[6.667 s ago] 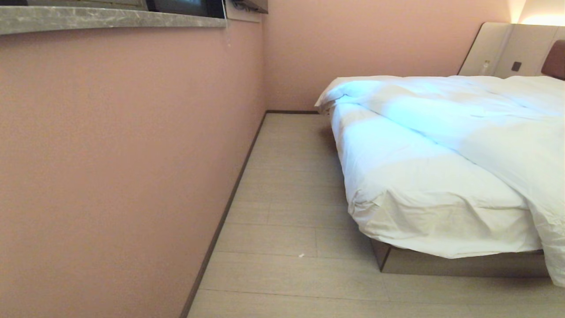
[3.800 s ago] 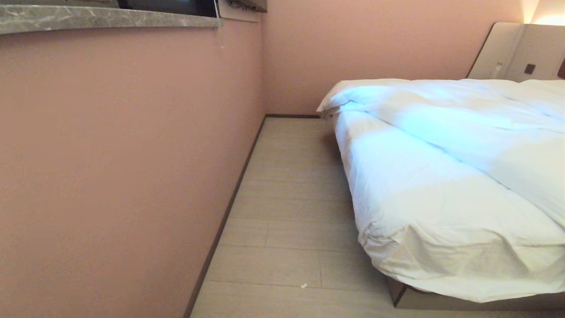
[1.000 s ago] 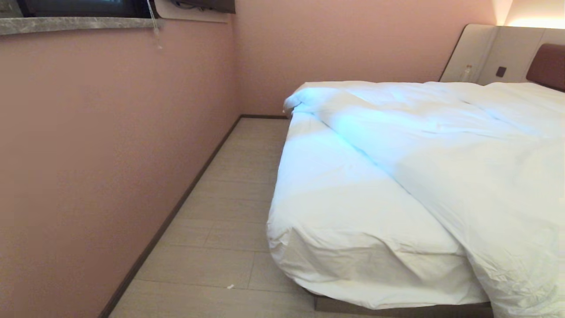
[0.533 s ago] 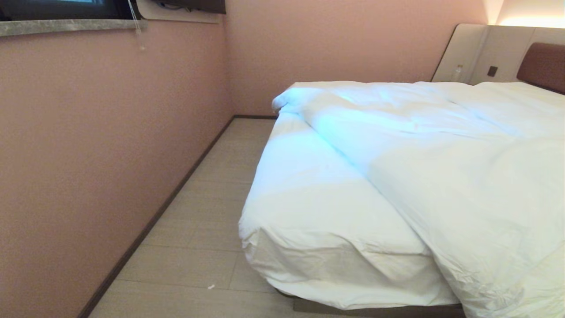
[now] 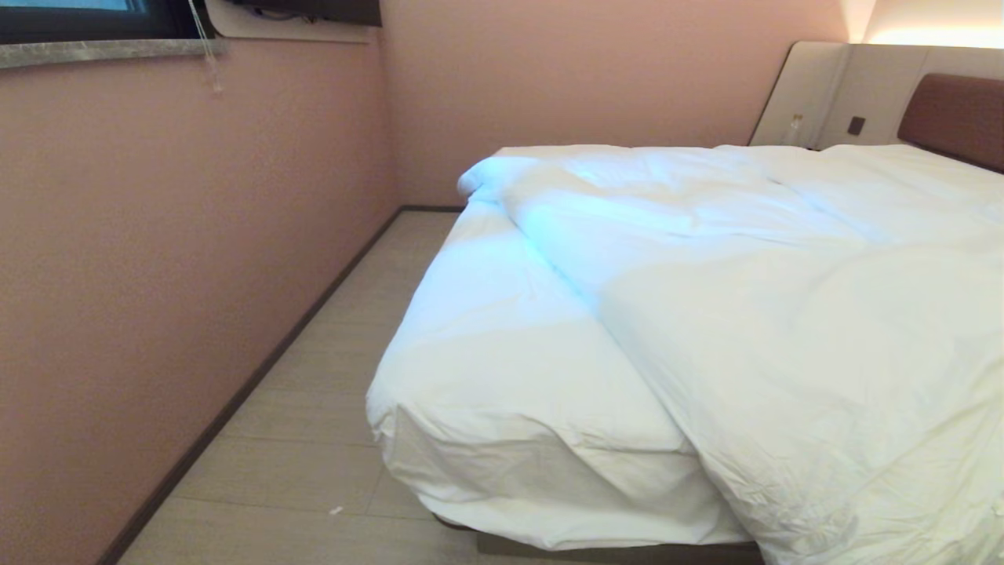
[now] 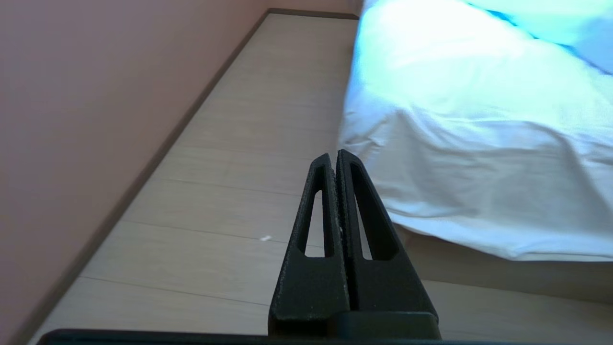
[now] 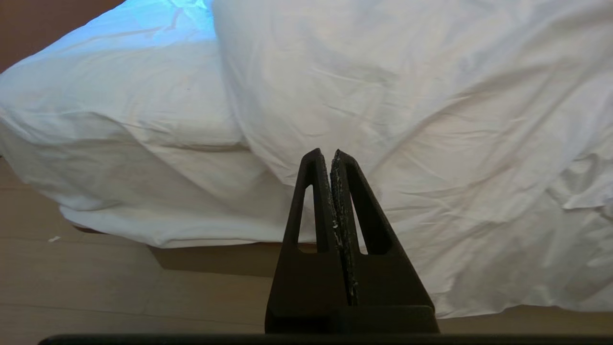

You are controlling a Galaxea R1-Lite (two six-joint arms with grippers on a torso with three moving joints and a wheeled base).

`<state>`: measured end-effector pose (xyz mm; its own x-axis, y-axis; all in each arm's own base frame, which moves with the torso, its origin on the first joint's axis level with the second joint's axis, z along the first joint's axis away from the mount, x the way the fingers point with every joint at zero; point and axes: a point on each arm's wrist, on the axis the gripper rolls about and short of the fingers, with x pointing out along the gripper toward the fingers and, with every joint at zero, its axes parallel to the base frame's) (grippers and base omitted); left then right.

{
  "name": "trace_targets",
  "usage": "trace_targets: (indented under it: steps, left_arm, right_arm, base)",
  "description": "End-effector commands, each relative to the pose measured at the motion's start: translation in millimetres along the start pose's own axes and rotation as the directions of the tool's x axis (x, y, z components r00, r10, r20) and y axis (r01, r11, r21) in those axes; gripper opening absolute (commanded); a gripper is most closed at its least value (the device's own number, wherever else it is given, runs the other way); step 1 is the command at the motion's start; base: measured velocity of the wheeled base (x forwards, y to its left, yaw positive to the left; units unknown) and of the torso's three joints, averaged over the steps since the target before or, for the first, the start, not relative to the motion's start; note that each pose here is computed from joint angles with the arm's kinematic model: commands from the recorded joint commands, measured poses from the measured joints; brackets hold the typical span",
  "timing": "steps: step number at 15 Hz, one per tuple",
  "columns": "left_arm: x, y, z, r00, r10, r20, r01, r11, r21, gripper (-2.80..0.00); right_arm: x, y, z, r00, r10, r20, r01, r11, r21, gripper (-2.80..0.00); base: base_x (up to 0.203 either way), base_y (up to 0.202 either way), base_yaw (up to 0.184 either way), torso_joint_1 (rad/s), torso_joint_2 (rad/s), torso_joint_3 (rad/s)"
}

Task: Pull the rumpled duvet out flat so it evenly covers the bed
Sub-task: Hold the folded corner of the quilt

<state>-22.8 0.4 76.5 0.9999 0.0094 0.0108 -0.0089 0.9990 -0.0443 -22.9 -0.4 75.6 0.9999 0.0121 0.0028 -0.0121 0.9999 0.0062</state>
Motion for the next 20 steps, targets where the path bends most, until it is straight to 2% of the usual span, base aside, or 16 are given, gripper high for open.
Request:
trace_targets:
  steps: [1,20]
  left_arm:
    - [0.0,0.0,0.0,1.000,0.000,0.000,0.000,1.000,0.000,-2.80]
    - [0.0,0.0,0.0,1.000,0.001,0.000,-0.001,1.000,-0.002,-2.80]
  right_arm:
    - [0.1,0.0,0.0,1.000,0.000,-0.001,0.000,1.000,0.000,-2.80]
    - [0.1,0.0,0.0,1.000,0.000,-0.001,0.000,1.000,0.000,-2.80]
  base:
    - [0.000,-0.193,-0.002,0.004,0.00,0.002]
    - [0.000,-0.193,0.000,0.002,0.00,0.002]
